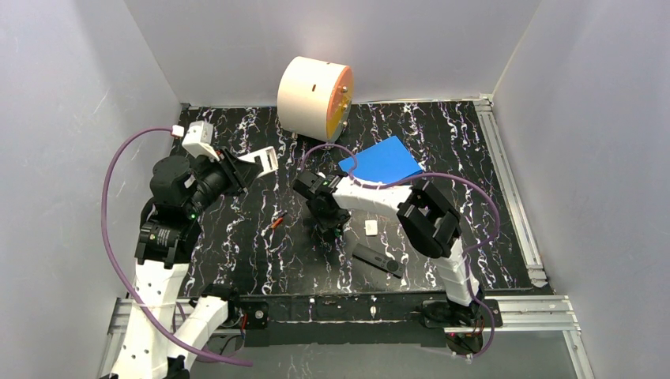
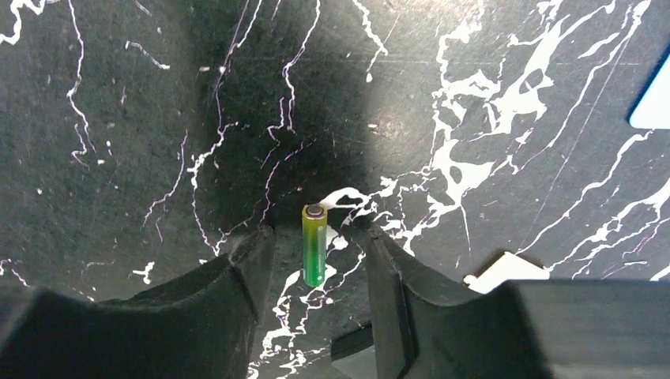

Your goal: Load the batteries into the remote control

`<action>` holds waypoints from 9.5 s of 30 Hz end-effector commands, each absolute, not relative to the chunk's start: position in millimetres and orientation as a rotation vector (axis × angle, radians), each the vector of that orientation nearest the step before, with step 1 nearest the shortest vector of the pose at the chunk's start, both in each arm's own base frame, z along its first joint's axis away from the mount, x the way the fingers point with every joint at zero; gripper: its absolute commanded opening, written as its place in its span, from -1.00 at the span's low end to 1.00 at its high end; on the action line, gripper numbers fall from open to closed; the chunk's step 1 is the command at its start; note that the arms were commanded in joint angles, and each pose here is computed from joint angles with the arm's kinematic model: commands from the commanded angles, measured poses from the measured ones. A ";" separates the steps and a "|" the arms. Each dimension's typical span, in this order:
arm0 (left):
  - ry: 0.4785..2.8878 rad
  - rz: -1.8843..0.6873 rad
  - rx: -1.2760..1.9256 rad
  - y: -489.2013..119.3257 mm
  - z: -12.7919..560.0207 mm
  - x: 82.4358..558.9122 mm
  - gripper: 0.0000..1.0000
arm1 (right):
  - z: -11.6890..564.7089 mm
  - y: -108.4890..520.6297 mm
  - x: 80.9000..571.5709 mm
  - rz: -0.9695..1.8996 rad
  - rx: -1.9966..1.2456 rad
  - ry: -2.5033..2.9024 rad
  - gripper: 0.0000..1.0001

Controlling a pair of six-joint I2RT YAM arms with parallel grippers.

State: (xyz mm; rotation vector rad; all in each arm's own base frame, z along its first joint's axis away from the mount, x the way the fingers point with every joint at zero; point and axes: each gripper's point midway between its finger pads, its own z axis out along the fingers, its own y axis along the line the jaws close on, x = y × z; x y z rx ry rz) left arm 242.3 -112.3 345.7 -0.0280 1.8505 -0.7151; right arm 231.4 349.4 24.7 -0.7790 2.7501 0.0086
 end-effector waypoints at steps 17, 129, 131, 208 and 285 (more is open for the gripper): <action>1.831 -0.756 0.017 -119.3 350.8 240.6 -1.00 | 14.7 337.0 201.3 0.108 -0.773 2.836 -0.80; 2.070 -1.763 -0.230 -217.0 264.7 246.7 -1.00 | 275.0 362.2 232.4 1.238 -0.132 2.699 -0.46; 2.072 -1.764 -0.234 -217.0 264.2 246.6 -1.00 | 277.4 365.5 233.1 1.276 -0.100 2.684 -0.42; 2.139 -1.828 -0.413 -218.4 256.4 252.2 -1.00 | 294.5 356.4 247.3 1.350 0.013 2.516 -0.26; 2.123 -1.804 -0.258 -221.0 261.8 255.5 -1.00 | 289.2 346.0 260.5 1.129 -0.120 2.474 -0.62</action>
